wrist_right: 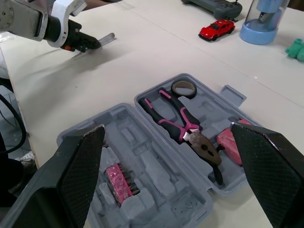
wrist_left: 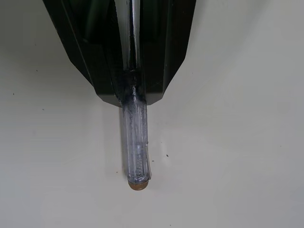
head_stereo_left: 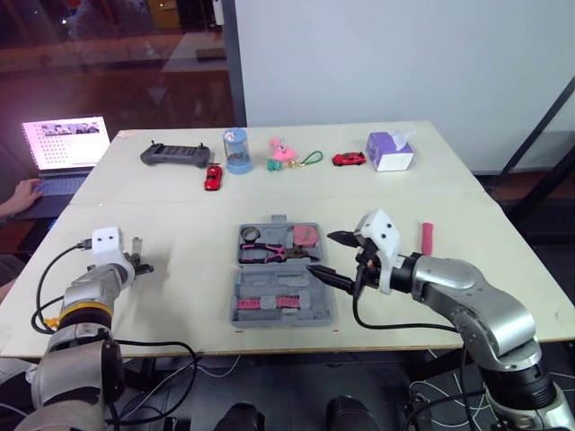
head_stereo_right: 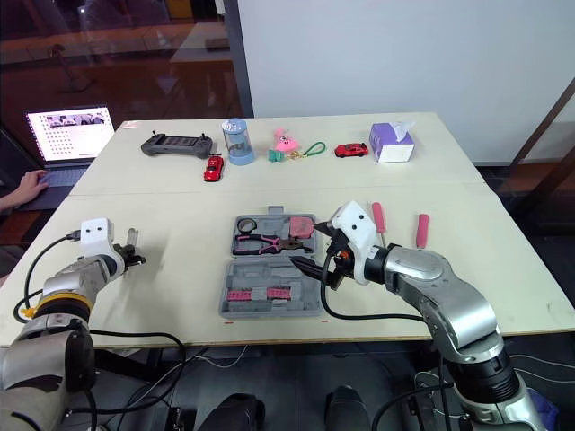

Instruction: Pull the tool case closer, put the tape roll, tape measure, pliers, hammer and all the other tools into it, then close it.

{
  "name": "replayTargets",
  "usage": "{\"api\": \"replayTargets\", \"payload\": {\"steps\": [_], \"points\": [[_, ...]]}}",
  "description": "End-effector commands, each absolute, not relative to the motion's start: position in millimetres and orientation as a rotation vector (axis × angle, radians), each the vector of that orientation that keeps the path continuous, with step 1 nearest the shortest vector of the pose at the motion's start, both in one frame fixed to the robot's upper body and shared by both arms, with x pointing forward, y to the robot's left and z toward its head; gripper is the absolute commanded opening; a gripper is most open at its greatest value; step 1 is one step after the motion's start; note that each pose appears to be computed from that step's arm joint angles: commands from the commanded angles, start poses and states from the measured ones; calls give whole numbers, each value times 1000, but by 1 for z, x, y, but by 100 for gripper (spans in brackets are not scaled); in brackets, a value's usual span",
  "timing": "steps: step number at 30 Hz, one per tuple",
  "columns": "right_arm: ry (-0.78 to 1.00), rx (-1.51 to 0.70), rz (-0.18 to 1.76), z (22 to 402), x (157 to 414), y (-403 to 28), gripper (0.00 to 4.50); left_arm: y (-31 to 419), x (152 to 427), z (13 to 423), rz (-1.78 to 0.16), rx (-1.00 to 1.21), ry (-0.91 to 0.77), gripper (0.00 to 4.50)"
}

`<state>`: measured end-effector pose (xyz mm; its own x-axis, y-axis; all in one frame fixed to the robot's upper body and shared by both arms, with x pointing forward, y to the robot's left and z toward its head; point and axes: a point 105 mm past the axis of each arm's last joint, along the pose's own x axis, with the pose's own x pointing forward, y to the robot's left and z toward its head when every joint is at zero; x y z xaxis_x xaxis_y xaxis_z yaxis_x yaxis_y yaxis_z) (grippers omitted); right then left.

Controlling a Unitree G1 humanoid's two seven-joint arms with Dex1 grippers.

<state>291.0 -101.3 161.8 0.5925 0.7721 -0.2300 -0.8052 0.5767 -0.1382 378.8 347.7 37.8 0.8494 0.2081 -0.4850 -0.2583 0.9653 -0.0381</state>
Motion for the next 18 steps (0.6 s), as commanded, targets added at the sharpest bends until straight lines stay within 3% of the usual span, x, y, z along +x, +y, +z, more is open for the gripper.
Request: {"api": "replayTargets", "payload": {"steps": [1,7,10,13,18], "points": [[107,-256,915,173,290,-105,450,348,377,35,231,-78,510,5],[112,-270,908,174,289,-110,450,336,387,57,117,-18,410,5],[127,-275,915,172,285,-114,450,322,379,80,5,74,355,5],[151,-282,921,167,282,-119,450,298,345,93,-77,98,368,5],[169,-280,916,160,280,-121,450,249,287,66,-186,48,511,5]]}}
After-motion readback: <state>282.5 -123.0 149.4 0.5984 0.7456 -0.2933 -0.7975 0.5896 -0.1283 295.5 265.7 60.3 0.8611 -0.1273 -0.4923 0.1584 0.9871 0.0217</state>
